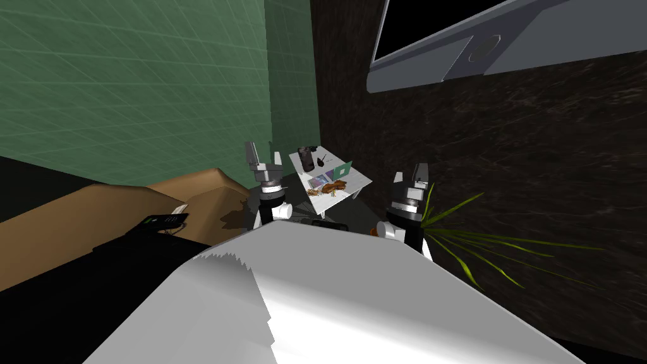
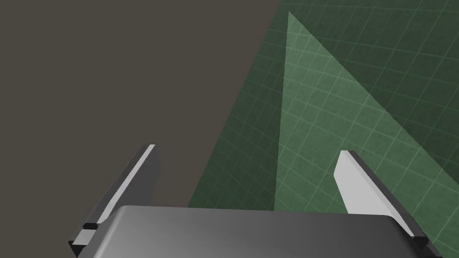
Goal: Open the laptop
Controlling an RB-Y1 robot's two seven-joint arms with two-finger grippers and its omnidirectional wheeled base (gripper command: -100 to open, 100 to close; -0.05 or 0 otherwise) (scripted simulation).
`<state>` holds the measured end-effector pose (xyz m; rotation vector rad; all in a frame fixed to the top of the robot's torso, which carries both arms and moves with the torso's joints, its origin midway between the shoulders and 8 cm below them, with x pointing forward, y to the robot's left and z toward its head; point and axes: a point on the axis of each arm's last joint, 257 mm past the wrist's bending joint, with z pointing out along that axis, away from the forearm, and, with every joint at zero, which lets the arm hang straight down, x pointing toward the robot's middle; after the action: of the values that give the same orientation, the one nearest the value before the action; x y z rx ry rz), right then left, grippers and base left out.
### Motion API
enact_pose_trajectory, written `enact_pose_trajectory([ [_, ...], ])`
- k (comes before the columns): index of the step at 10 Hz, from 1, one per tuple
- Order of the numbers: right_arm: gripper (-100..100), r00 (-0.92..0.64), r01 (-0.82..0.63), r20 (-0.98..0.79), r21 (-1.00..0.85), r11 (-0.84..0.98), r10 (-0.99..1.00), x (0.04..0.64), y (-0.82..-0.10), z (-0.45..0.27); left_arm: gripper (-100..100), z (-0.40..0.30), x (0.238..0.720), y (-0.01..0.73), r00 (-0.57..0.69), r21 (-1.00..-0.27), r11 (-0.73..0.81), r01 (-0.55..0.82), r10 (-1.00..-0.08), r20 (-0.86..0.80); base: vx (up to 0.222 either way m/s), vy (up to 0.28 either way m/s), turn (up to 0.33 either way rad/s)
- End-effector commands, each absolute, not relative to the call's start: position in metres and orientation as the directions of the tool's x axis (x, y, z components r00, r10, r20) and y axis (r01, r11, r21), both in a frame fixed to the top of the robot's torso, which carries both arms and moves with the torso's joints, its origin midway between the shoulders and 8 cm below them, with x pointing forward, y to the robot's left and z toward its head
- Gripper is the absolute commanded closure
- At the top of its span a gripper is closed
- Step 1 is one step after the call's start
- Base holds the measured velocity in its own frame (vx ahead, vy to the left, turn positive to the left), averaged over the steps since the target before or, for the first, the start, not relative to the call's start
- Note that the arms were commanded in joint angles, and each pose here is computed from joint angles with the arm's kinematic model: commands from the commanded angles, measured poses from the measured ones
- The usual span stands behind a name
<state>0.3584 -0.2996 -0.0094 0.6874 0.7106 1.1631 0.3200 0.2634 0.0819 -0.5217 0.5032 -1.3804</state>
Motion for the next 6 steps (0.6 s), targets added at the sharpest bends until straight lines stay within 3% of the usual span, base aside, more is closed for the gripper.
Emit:
enact_pose_trajectory([
  [1,0,0.238,-0.561,-0.137,0.789,0.251,0.962,0.3584,-0.2996,-0.0094,0,0.0819,0.32,0.2634,0.122,-0.617,0.115,0.779,-0.992,-0.03,0.0,0.0,0.0],
  [6,0,0.238,-0.561,-0.137,0.789,0.251,0.961,0.3583,-0.2996,-0.0092,0,0.082,0.3199,0.2634,0.122,-0.617,0.115,0.779,-0.992,-0.03,0.0,0.0,0.0],
])
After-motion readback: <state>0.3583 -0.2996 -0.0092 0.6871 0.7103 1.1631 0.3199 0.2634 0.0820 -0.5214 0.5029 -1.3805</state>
